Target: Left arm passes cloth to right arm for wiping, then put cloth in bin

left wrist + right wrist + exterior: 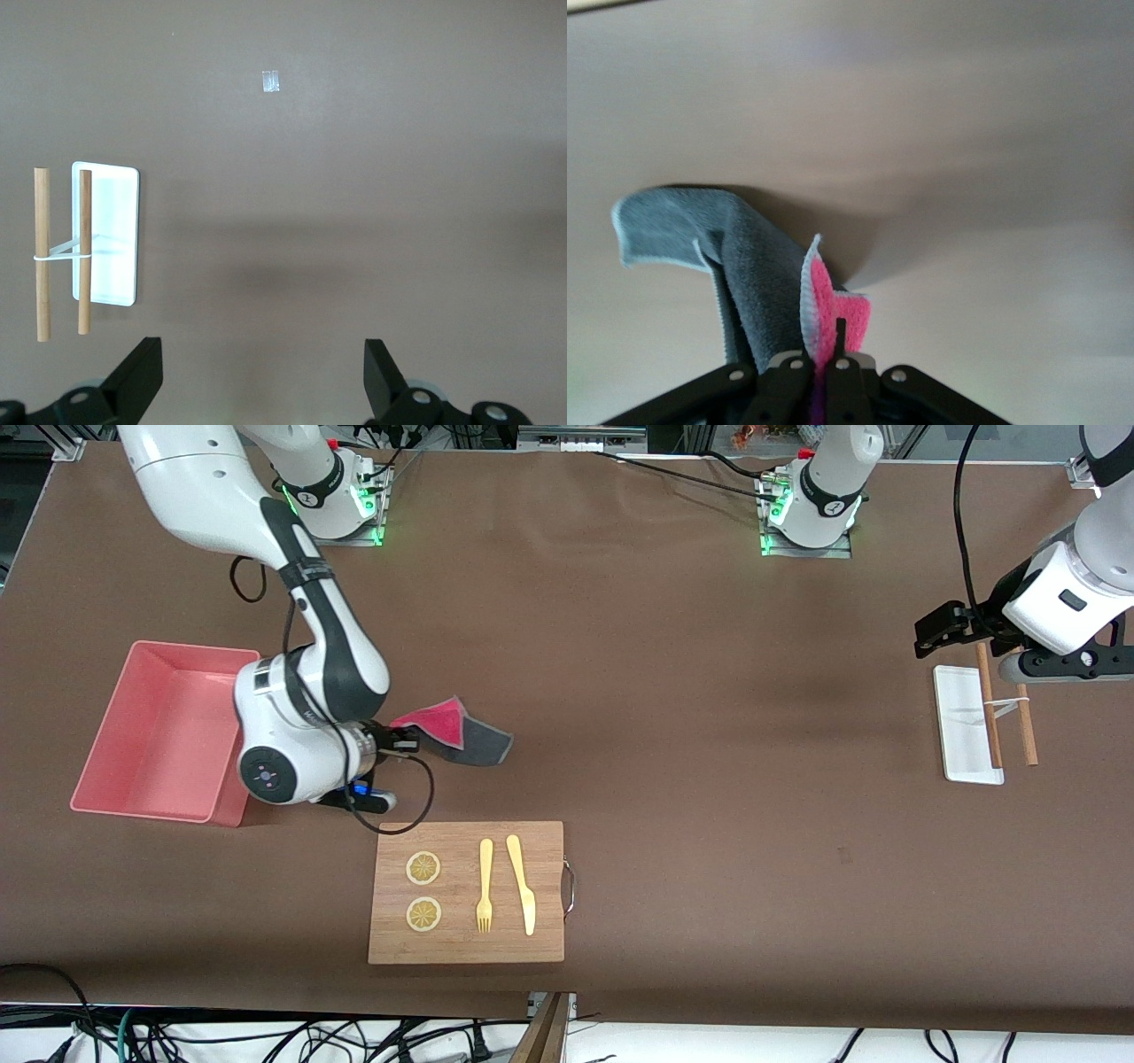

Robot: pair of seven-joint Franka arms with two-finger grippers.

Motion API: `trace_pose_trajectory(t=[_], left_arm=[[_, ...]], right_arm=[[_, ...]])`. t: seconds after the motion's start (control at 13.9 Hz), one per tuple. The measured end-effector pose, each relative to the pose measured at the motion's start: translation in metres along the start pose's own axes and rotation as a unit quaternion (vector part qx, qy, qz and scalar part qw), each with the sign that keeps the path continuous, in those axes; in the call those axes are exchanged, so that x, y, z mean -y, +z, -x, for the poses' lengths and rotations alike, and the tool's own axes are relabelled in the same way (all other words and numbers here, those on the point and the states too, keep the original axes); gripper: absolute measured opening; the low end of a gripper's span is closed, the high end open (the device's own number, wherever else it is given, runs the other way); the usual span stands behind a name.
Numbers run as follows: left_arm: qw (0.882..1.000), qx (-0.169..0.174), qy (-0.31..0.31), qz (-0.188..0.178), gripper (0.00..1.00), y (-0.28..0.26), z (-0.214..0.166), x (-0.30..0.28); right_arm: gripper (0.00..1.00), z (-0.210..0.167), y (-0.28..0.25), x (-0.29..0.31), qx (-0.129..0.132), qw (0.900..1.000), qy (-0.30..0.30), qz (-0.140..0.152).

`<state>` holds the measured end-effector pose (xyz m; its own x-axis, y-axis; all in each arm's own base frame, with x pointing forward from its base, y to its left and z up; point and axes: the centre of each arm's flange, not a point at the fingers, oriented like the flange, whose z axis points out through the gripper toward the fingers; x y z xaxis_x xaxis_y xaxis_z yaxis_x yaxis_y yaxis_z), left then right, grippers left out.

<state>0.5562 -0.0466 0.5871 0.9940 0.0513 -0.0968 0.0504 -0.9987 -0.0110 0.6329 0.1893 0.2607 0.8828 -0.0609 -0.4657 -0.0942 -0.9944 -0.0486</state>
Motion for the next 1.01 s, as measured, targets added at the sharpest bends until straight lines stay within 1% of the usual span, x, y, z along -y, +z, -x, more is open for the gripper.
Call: trace_pose_trajectory(t=[0.22,0.29,0.36,0.43,0.58,0.86,1.01], left_arm=[[1.000,-0.002,0.002,0.000,1.00,-0.001,-0.001,-0.002],[1.000,0.001,0.002,0.000,1.00,0.001,-0.002,-0.002],[1.000,0.002,0.002,0.000,1.00,0.004,-0.004,-0.002],[1.000,0.002,0.002,0.000,1.00,0.004,-0.006,-0.002],[1.000,-0.001,0.002,0.001,1.00,0.002,-0.008,-0.003],[1.000,-0.003,0.002,0.001,1.00,0.001,-0.009,-0.003],[1.000,-0.004,0.002,0.001,1.00,0.000,-0.009,-0.003]], right_arm=[[0.02,-0.010,-0.016,-0.058,0.007,0.999,-0.041,0.011],[0.02,-0.008,-0.028,-0.074,0.003,0.998,-0.052,0.026],[0.02,-0.001,-0.044,-0.084,-0.002,0.997,-0.062,0.047],[0.02,0.011,-0.063,-0.089,-0.005,0.996,-0.068,0.066],[0.02,0.042,-0.103,-0.089,-0.010,0.994,-0.071,0.080],[0.02,0.113,-0.178,-0.102,-0.020,0.995,-0.062,0.081],[0.02,0.142,-0.214,-0.121,-0.017,0.995,-0.064,0.080]])
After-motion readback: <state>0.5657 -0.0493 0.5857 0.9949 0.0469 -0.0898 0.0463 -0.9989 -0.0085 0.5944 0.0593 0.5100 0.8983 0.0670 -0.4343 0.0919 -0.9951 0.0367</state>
